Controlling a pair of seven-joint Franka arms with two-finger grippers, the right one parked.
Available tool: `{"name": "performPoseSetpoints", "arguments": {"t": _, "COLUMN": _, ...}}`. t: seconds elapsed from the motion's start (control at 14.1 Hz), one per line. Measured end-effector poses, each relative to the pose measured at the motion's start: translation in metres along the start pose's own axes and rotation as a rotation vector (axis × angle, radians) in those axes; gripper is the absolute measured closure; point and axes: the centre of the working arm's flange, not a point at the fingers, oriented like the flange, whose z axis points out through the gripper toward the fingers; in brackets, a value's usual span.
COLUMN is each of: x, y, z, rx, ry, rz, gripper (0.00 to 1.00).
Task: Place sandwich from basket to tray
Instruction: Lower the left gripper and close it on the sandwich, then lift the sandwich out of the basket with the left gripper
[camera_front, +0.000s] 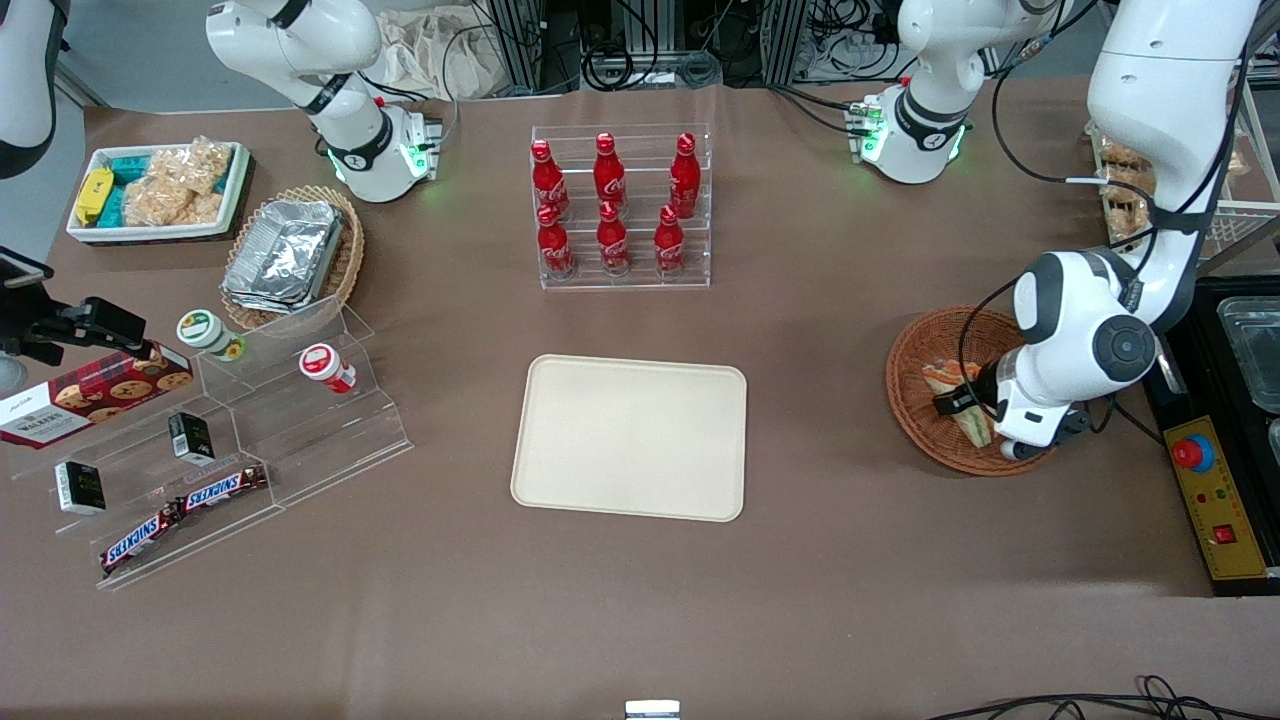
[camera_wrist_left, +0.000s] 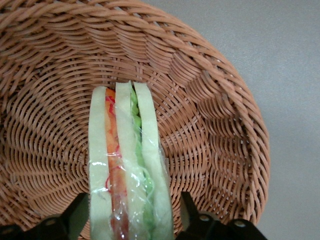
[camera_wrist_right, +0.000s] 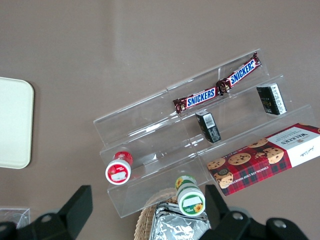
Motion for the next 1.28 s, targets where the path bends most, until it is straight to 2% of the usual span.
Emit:
{"name": "performPoseSetpoints", "arguments": {"t": 0.07, "x": 0.0, "y": 0.0, "z": 0.001, "rx": 0.0, "ry": -0.002, "rz": -0.001, "gripper": 0.2}}
{"name": "performPoseSetpoints", "arguments": {"t": 0.21, "x": 0.001, "y": -0.001, "z": 0.003, "rx": 0.001, "ry": -0.003, "rz": -0.003, "gripper": 0.34}}
{"name": "performPoseSetpoints", "arguments": {"t": 0.28, "x": 0.001, "y": -0.001, "z": 0.003, "rx": 0.001, "ry": -0.003, "rz": -0.003, "gripper": 0.35}}
{"name": "performPoseSetpoints", "arguments": {"t": 0.5, "x": 0.003, "y": -0.001, "z": -0.001, "rx": -0.003, "ry": 0.005, "rz": -0.005, "gripper": 0.61}}
{"name": "performPoseSetpoints", "arguments": {"t": 0.71, "x": 0.009, "y": 0.005, "z": -0.019, "rx": -0.004, "ry": 0.011, "rz": -0.036, "gripper": 0.74}}
{"name": "performPoseSetpoints", "arguments": {"t": 0.99, "x": 0.017, "y": 0.022, "z": -0.075, "rx": 0.019, "ry": -0.02, "rz": -0.045, "gripper": 0.76}}
{"name": "performPoseSetpoints", "arguments": {"t": 1.28, "x": 0.019, "y": 0.046, "z": -0.169, "rx": 0.041, "ry": -0.055, "rz": -0.025, "gripper": 0.76}}
